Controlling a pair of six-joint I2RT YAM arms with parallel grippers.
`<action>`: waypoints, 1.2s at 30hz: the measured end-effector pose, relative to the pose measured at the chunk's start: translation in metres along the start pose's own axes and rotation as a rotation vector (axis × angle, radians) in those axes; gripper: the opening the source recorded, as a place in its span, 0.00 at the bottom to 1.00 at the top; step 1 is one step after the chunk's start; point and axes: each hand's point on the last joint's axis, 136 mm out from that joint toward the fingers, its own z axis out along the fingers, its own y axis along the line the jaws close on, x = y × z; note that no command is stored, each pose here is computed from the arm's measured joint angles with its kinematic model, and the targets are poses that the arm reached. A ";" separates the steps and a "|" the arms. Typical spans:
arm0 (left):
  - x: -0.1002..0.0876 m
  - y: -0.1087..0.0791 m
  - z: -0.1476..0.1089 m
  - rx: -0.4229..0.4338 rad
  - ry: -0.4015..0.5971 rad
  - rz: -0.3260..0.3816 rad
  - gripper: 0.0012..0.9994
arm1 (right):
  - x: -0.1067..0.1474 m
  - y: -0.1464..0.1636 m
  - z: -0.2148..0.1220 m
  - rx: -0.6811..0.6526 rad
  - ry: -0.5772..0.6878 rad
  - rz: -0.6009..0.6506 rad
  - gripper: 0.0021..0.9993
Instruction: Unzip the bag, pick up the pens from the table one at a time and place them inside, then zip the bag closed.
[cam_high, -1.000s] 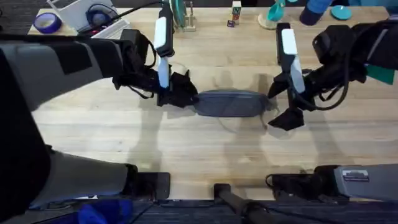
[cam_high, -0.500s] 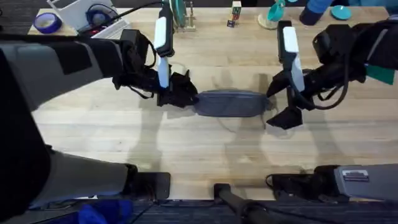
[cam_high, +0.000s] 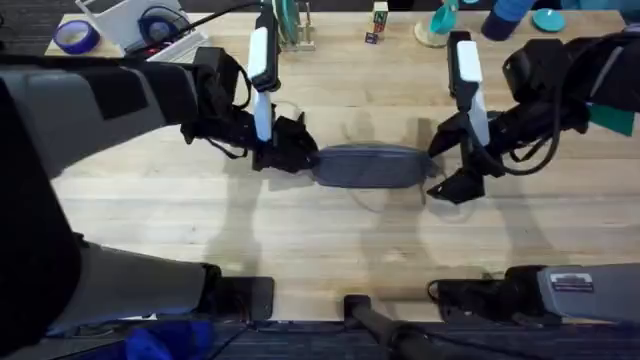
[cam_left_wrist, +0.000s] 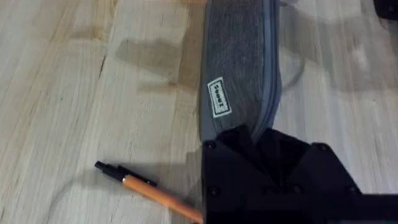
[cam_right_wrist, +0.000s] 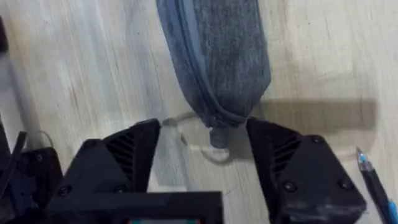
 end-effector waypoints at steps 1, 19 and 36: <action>0.000 0.000 0.000 0.000 0.000 0.000 0.04 | 0.000 0.000 0.000 0.000 0.000 0.000 0.82; 0.000 0.000 0.000 0.000 0.000 0.000 0.04 | 0.006 -0.001 0.000 0.008 0.034 0.003 0.92; 0.000 0.000 0.000 0.001 0.000 0.001 0.04 | 0.014 0.000 0.000 0.007 0.083 0.012 0.03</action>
